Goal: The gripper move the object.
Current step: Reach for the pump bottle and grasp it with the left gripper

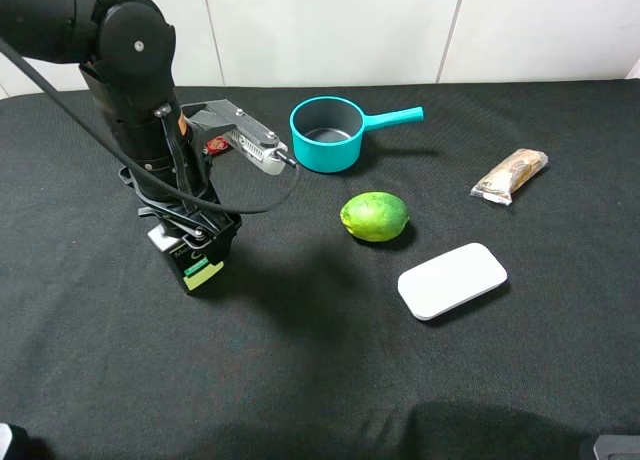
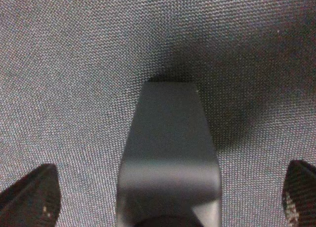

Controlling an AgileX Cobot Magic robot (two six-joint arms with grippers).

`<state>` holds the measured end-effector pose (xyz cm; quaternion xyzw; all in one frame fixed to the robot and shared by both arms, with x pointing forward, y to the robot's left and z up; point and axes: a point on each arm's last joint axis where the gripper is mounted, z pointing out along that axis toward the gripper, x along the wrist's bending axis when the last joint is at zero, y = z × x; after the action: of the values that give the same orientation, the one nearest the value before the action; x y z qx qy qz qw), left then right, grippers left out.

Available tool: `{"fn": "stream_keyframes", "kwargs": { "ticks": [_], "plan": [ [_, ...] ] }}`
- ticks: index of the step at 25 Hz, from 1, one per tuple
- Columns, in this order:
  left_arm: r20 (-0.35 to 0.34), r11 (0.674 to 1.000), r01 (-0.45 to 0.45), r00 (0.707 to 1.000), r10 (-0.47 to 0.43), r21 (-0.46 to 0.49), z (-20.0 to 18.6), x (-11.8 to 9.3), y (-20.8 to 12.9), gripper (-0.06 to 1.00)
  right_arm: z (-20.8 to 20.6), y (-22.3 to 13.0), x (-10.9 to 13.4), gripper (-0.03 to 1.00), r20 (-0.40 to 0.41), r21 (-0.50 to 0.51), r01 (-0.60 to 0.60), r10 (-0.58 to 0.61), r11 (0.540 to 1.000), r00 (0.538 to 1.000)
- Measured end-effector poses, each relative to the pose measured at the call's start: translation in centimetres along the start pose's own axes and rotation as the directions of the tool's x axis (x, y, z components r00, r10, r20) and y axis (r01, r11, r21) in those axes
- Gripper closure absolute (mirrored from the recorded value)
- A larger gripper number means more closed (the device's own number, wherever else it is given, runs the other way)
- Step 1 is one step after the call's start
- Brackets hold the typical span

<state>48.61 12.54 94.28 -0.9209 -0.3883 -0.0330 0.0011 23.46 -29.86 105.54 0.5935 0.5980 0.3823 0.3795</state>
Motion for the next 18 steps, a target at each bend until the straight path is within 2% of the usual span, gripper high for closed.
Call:
{"fn": "stream_keyframes", "kwargs": {
  "ticks": [18],
  "plan": [
    [0.002,1.0,-0.001,1.0,0.001,0.002,0.62,-0.12,-0.45,0.07,0.0,0.0,0.0,0.27,0.0,0.0,0.0,0.0,1.0,1.0]
  ]
}}
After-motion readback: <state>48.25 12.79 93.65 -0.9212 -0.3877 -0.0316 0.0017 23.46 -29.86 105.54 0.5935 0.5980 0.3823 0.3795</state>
